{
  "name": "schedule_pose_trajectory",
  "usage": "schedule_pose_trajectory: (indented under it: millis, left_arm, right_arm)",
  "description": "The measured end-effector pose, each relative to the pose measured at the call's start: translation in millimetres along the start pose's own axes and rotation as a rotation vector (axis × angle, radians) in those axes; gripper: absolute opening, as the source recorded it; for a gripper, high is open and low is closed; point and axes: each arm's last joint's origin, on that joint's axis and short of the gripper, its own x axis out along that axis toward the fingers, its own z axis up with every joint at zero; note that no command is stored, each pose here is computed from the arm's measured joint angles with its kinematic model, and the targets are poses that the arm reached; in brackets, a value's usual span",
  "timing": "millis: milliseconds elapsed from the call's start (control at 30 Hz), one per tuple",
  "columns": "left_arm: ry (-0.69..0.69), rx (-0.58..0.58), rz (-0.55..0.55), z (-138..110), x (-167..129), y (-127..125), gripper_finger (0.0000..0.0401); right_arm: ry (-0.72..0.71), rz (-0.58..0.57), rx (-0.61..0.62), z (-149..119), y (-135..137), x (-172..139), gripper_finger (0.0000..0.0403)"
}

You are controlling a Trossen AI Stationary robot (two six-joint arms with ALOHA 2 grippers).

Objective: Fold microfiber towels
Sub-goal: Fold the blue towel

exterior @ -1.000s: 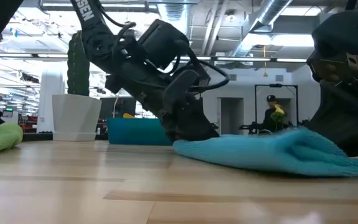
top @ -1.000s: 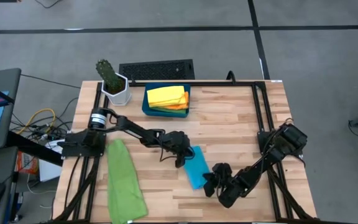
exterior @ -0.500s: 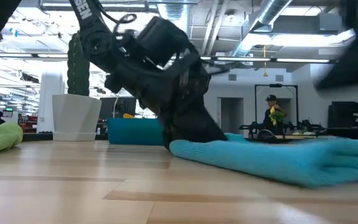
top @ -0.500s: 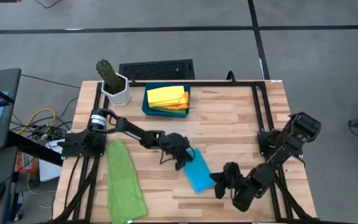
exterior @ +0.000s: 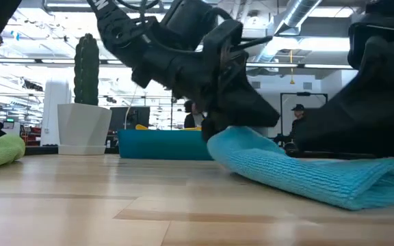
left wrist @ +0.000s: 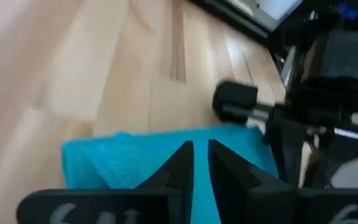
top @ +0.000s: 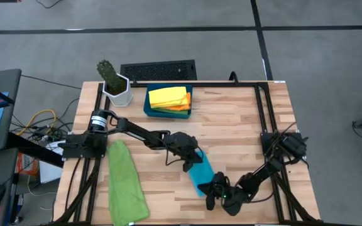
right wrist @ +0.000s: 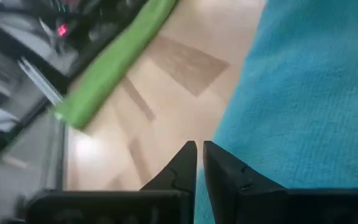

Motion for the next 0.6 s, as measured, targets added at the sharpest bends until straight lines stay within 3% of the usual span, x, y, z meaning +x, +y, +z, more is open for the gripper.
schedule_pose_trajectory:
  millis: [133,367,600]
  left_arm:
    - [0.015,0.063,0.041,1.8,0.4,0.8,0.0038]
    - [0.103,0.113,0.077,-0.4,-5.8,5.8,0.0038]
    - [0.073,0.243,0.166,14.0,-20.3,-1.5,0.0038]
  right_arm:
    - [-0.017,-0.005,0.011,-8.3,-1.4,-5.4,0.0053]
    - [0.081,-0.027,-0.015,1.6,0.8,-13.6,0.0053]
    - [0.189,-0.044,-0.031,8.1,-2.3,-8.0,0.0053]
